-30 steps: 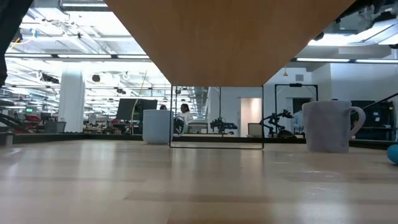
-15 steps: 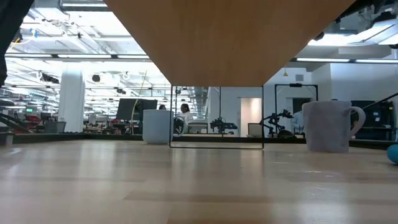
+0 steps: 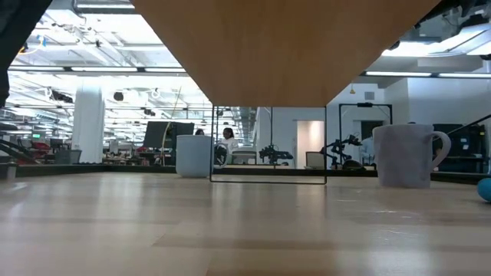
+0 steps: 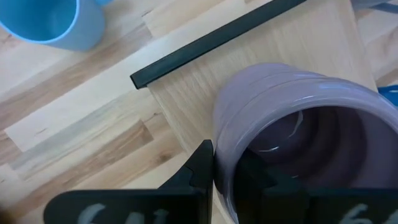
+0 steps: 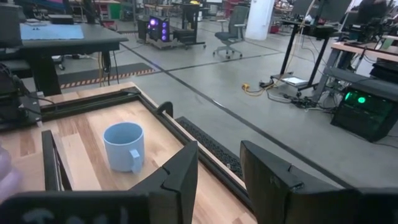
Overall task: Stack small to large cups/mugs on shelf
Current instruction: Put the purple mug on the shelf
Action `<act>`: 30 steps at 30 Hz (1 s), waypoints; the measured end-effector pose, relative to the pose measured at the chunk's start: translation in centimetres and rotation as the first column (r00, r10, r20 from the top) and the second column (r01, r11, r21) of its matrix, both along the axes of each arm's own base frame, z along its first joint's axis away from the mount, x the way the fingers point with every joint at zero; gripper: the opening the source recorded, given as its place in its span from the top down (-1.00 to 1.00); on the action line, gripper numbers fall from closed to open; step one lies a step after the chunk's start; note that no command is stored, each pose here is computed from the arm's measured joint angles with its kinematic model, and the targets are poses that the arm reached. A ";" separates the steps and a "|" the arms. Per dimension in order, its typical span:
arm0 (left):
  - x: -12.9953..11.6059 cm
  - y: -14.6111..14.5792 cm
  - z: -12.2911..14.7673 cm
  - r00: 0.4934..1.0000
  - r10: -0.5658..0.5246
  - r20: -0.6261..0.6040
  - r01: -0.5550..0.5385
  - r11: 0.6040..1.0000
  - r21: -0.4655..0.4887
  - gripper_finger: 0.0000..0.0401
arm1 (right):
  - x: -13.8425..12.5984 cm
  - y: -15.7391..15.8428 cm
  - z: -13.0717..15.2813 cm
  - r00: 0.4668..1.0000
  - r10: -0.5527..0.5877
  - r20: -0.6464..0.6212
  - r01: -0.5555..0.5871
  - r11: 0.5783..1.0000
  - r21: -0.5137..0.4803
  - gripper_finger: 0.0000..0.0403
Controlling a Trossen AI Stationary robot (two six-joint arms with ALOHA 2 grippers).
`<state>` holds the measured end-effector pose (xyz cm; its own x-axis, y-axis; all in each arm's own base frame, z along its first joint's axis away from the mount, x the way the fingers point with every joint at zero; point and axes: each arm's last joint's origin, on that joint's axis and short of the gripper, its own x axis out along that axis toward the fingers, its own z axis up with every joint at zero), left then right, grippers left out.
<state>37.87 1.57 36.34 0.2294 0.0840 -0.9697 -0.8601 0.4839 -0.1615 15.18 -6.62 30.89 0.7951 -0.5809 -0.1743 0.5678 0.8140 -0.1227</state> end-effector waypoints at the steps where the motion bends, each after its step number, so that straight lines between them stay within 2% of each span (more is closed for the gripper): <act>1: 0.0 0.0 0.0 1.000 0.002 0.000 -0.002 1.000 -0.004 0.91 | 0.0 0.0 0.0 1.000 0.000 0.000 0.000 1.000 0.000 0.29; 14: -0.1 -0.2 0.0 1.000 -0.005 0.002 0.005 0.997 -0.071 0.87 | 0.0 0.0 0.0 1.000 0.001 -0.001 -0.001 1.000 0.000 0.29; 30: -0.1 -0.2 0.0 1.000 -0.029 -0.001 0.029 0.998 -0.062 0.88 | 0.0 0.0 0.0 1.000 -0.004 0.015 0.003 1.000 0.020 0.29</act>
<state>37.81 1.37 36.32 0.2295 0.0168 -0.9732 -0.8459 0.4980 -0.1909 15.18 -6.62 30.89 0.7956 -0.5803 -0.1740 0.5723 0.8142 -0.0981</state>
